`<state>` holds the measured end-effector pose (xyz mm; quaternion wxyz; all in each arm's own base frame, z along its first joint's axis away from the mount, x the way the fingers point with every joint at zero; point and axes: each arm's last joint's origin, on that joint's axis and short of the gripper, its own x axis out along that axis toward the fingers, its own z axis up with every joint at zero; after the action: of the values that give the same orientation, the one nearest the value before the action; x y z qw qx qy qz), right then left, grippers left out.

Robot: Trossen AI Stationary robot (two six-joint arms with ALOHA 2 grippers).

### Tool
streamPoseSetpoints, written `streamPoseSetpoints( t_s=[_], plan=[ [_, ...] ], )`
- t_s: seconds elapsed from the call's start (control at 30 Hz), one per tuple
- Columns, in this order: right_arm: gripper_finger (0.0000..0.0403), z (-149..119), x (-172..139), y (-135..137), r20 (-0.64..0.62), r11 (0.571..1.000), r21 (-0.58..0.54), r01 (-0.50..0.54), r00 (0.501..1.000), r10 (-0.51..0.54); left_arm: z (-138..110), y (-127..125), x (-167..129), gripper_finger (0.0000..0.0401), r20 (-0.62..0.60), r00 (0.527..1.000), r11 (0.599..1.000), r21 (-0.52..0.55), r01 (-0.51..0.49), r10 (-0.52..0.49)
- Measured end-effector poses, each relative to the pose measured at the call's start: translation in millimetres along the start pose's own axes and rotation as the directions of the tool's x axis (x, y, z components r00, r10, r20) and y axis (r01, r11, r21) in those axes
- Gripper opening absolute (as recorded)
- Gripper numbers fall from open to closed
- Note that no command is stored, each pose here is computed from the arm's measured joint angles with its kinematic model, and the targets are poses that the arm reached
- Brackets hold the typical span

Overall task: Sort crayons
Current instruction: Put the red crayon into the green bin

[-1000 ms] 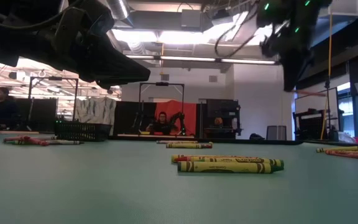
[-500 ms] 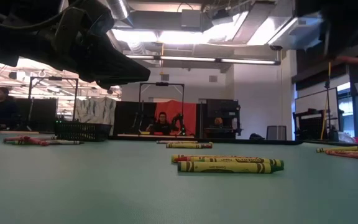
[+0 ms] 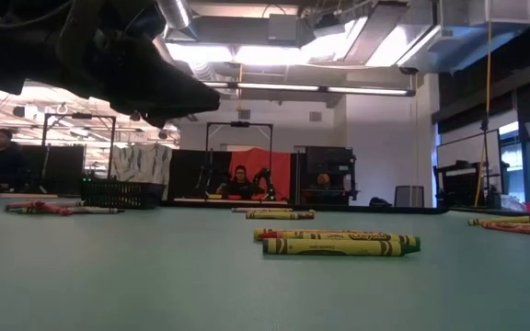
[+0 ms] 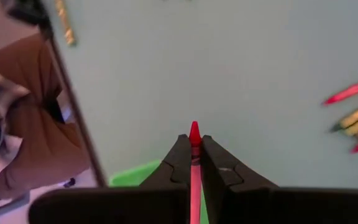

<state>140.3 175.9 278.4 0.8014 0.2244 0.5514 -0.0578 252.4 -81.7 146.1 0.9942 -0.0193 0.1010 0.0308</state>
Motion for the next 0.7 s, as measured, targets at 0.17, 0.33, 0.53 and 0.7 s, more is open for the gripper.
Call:
streamPoseSetpoints(
  t_s=[0.17,0.33,0.53,0.7],
  plan=[
    [0.001,-33.1,14.6,19.2,-0.031,1.0,0.023,0.011,0.999,-0.01,0.3,0.0,0.2,0.0094,0.001,1.0,1.0,-0.001,0.0,0.0],
    [0.001,-59.8,31.4,28.4,-0.049,0.996,0.045,0.075,0.996,-0.072,0.3,0.0,0.2,0.0094,0.0,1.0,1.0,-0.001,0.0,0.0],
    [0.0027,-72.2,51.8,33.0,-0.082,0.984,0.085,0.157,0.985,-0.15,0.1,0.0,0.2,0.0094,-0.002,1.0,1.0,-0.002,-0.001,0.001],
    [0.0067,-76.1,59.2,34.1,-0.137,0.968,0.155,0.197,0.975,-0.177,0.1,-0.7,0.3,0.0094,-0.004,1.0,1.0,0.001,0.022,-0.022]
  ],
)
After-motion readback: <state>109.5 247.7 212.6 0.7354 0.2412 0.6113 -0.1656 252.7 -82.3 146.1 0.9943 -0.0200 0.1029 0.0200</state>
